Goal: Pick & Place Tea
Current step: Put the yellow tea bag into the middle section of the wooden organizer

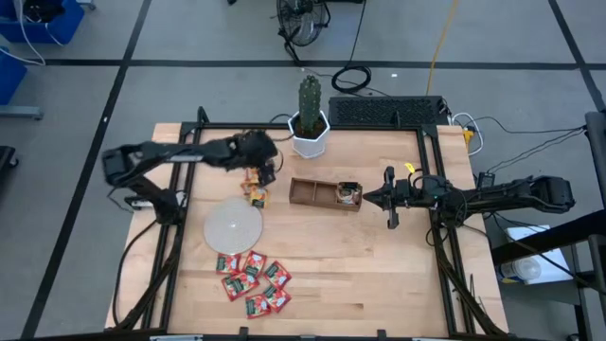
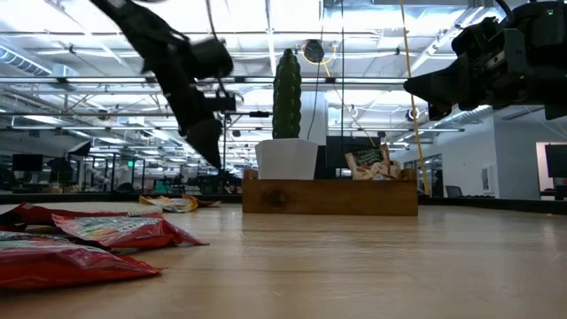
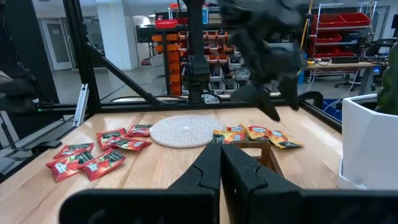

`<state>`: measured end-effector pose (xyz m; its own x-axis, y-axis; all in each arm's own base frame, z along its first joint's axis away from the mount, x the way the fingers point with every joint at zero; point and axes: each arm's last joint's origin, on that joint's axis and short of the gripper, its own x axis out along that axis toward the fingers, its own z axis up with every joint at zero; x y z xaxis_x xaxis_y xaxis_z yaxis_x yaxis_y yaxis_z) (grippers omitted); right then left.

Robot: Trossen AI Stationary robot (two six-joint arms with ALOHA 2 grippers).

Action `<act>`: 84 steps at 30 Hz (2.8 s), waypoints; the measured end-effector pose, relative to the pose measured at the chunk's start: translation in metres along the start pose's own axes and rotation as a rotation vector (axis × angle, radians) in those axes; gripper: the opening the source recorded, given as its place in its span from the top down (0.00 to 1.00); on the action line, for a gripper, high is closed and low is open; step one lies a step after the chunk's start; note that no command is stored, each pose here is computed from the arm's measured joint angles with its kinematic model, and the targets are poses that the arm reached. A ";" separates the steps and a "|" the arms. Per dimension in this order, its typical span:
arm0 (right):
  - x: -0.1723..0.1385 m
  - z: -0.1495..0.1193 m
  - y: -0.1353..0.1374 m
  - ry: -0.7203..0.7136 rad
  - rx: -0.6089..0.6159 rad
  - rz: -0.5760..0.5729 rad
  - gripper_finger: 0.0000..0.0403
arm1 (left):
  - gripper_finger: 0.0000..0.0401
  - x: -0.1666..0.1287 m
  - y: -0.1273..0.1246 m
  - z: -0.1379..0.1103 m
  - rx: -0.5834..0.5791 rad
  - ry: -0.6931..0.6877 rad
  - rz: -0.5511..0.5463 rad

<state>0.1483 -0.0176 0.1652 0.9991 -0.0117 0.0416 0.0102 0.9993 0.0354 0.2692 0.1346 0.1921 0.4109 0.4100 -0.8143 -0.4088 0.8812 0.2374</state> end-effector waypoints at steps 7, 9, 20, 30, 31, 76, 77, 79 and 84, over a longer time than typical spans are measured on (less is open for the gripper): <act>0.000 0.000 0.000 0.000 0.000 0.000 1.00 | 0.38 0.043 0.022 0.008 -0.033 0.182 -0.063; 0.000 0.000 0.000 0.000 0.000 0.000 1.00 | 0.38 0.051 0.023 0.008 -0.036 0.199 -0.075; 0.000 0.000 0.000 0.000 0.000 0.000 1.00 | 0.39 0.053 0.010 0.002 0.029 0.253 -0.170; 0.000 0.000 0.000 0.001 0.000 0.000 1.00 | 0.39 0.067 -0.004 -0.001 0.106 0.321 -0.001; 0.000 0.000 0.000 0.000 0.000 0.000 1.00 | 0.39 0.069 -0.004 -0.002 0.105 0.325 -0.003; 0.000 -0.001 0.000 0.012 0.001 0.000 1.00 | 0.99 -0.070 -0.064 0.030 0.006 -0.071 -0.119; 0.000 -0.001 0.000 0.012 0.001 0.000 1.00 | 0.98 -0.069 -0.062 0.030 -0.034 -0.071 -0.105; 0.000 -0.001 0.000 0.012 0.001 0.000 1.00 | 0.94 -0.063 -0.055 0.030 -0.104 -0.053 -0.068; 0.000 -0.001 0.000 0.012 0.002 0.000 1.00 | 0.75 -0.031 -0.049 0.027 -0.116 0.046 -0.092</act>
<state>0.1485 -0.0176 0.1640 0.9995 -0.0114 0.0299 0.0103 0.9993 0.0370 0.2984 0.0853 0.2206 0.4147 0.3151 -0.8536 -0.4635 0.8805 0.0998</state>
